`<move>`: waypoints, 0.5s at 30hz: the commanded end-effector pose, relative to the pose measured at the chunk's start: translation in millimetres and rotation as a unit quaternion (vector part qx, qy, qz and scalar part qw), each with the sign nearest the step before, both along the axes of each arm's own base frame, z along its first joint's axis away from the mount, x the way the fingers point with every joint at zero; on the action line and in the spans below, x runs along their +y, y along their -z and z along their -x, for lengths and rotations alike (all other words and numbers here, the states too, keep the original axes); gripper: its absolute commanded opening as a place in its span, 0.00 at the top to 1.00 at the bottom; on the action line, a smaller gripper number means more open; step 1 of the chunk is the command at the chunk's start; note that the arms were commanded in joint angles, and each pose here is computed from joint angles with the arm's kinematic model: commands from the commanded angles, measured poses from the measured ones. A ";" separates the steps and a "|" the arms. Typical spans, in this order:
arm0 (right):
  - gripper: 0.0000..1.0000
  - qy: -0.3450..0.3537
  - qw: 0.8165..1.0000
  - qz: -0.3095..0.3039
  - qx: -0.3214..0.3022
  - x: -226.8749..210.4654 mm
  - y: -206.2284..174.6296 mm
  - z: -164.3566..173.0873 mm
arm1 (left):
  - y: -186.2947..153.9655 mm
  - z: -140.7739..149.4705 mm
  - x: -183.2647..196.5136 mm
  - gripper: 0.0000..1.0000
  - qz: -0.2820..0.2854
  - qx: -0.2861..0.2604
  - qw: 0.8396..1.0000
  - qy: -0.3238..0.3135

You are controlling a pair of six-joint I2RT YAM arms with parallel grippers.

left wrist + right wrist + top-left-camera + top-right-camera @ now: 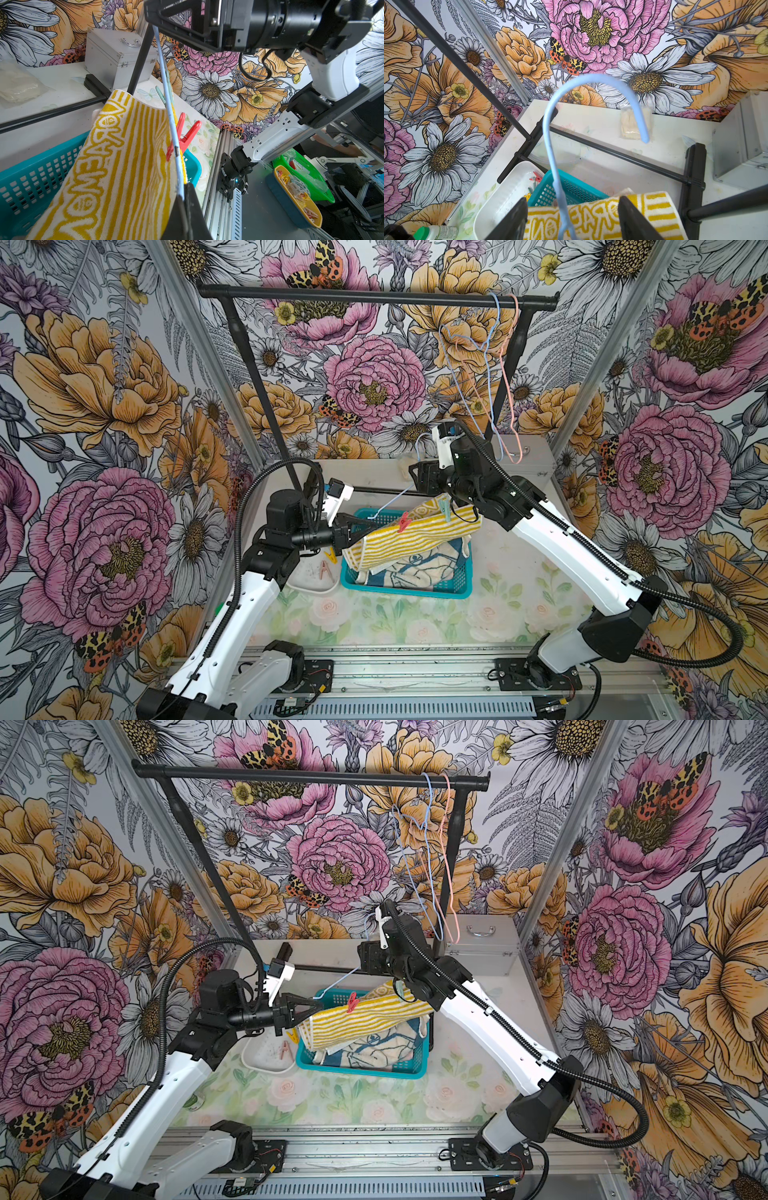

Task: Remove the clothespins securing towels to the hanger
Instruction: Pick up the hanger from the clothesline.

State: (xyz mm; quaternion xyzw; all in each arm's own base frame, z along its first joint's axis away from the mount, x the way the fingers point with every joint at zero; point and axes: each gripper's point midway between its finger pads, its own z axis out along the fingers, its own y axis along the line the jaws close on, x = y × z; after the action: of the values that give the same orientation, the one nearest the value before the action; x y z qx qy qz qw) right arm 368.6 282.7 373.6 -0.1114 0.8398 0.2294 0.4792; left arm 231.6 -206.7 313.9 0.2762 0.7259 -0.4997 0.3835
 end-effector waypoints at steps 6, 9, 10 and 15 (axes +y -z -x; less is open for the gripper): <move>0.53 -0.025 0.999 -0.029 -0.022 18.1 -21.9 -12.4 | 3.8 4.3 0.7 1.00 -0.007 -0.017 1.000 -0.006; 0.74 -0.033 0.999 -0.031 -0.020 21.7 -20.5 -12.4 | 4.8 4.0 0.7 1.00 -0.009 -0.017 1.000 -0.009; 0.79 -0.034 0.999 -0.031 -0.020 21.9 -20.4 -12.4 | 4.9 4.2 0.8 1.00 -0.010 -0.017 1.000 -0.010; 0.91 -0.036 0.998 -0.034 -0.035 20.6 -29.0 -10.4 | 10.1 0.6 2.5 1.00 -0.020 -0.012 1.000 -0.021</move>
State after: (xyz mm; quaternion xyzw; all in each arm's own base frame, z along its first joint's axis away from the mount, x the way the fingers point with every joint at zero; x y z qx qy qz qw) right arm 379.5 298.5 381.9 -0.1253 0.8283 0.2528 0.4840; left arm 231.2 -205.0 303.1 0.2671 0.7375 -0.4889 0.3817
